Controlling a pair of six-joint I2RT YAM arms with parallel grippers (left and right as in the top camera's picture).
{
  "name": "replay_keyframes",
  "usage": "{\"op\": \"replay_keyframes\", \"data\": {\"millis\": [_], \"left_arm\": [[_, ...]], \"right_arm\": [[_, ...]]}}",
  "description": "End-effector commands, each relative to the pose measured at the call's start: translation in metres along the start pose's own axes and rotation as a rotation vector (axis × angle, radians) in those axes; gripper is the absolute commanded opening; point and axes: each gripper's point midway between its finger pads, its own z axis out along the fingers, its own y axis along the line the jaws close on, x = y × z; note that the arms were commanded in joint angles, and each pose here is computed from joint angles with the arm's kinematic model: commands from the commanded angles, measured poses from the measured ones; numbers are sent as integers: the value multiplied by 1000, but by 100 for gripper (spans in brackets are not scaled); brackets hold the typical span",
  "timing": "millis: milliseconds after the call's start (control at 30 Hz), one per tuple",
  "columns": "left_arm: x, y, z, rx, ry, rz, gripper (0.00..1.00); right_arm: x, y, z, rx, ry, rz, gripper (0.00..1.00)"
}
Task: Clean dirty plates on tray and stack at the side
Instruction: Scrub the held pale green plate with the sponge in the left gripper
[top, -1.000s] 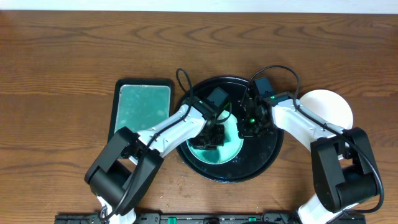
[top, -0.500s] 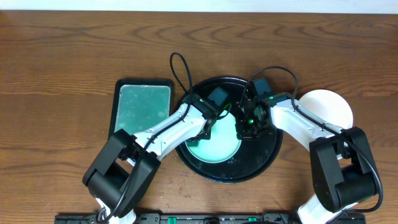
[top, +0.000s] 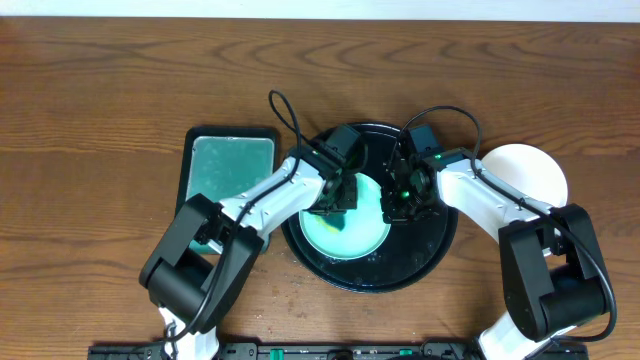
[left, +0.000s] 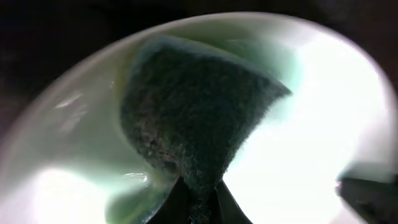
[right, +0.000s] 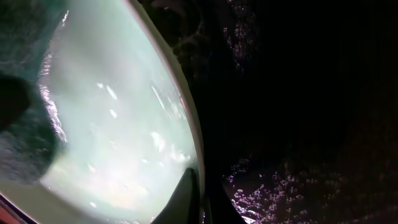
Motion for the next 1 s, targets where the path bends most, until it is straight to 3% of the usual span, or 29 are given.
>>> {"op": "replay_keyframes", "data": {"millis": [0,233,500,600,700,800,967], "left_arm": [[47,-49,34,250,237,39,7],[43,-72,30,355,217,103,8],[71,-91,15,482,358,110,7],[76,-68,22,362,369,76,7],[73,-24,31,124,329,20,7],[62,25,29,-119,255,-22,7],[41,83,14,-369,168,-51,7]], "right_arm": [[3,-7,9,38,17,-8,1],[3,-7,9,38,18,-8,1],[3,-7,9,38,16,-8,1],[3,-7,9,38,16,-8,1],[3,-7,9,38,16,-9,1],[3,-7,9,38,15,-9,1],[1,-6,9,36,7,-11,1]]}}
